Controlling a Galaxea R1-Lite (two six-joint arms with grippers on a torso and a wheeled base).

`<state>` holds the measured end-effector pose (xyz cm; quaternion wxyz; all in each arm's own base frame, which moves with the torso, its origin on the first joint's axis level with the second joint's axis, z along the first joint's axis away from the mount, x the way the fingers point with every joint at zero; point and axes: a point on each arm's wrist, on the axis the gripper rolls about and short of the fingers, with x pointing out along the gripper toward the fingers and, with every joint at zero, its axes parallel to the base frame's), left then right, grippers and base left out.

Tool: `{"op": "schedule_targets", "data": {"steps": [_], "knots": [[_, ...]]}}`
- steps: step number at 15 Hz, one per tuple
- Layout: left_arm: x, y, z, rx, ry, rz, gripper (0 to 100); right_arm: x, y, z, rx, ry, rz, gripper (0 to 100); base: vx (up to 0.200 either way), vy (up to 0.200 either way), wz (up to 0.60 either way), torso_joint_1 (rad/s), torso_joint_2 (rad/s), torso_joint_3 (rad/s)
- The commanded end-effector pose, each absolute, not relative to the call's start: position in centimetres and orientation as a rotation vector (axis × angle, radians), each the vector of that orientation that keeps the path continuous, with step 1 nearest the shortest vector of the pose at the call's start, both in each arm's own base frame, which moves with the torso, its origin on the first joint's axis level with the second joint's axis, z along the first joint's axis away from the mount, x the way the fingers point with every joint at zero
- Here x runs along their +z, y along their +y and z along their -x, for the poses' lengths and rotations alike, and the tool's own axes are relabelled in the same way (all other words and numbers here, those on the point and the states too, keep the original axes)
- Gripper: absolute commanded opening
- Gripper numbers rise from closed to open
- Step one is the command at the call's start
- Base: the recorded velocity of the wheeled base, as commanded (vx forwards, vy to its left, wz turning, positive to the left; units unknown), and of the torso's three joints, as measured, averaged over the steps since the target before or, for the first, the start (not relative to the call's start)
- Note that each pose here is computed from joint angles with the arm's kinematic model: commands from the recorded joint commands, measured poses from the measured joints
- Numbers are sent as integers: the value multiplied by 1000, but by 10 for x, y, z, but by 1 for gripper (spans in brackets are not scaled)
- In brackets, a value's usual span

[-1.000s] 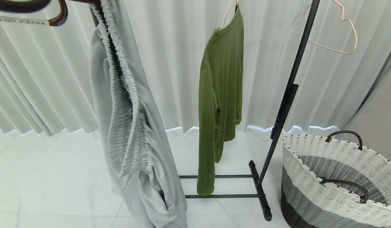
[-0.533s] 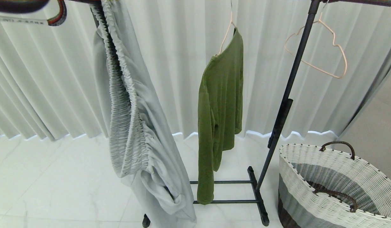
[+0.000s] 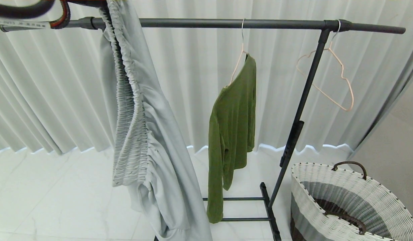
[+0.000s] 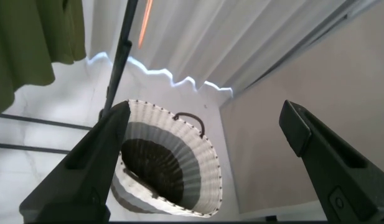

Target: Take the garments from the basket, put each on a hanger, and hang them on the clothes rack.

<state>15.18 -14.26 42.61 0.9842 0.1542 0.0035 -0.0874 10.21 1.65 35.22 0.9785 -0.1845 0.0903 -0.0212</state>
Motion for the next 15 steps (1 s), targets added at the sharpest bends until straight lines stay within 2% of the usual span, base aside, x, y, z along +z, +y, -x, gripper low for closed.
{"op": "schedule_targets", "data": {"steps": [1, 6, 9, 11, 15], "knots": [[426, -143, -152, -175, 6, -309, 0, 349, 17, -105, -34, 195, 370, 100, 0, 0, 0, 193, -486, -295], [427, -142, -151, -176, 5, -308, 0, 338, 22, -127, 88, 94, 331, 100, 0, 0, 0, 211, -500, -296], [425, -143, -152, -177, 9, -322, 0, 322, 22, -139, 86, 130, 332, 100, 0, 0, 0, 220, -515, -290], [426, -142, -153, -171, 6, -345, 0, 313, 22, -140, 90, 164, 337, 100, 0, 0, 0, 93, -202, -115], [424, -138, -160, -137, 20, -351, 0, 306, 22, -145, 92, 204, 320, 100, 200, 0, 0, 17, -50, -21]]}}
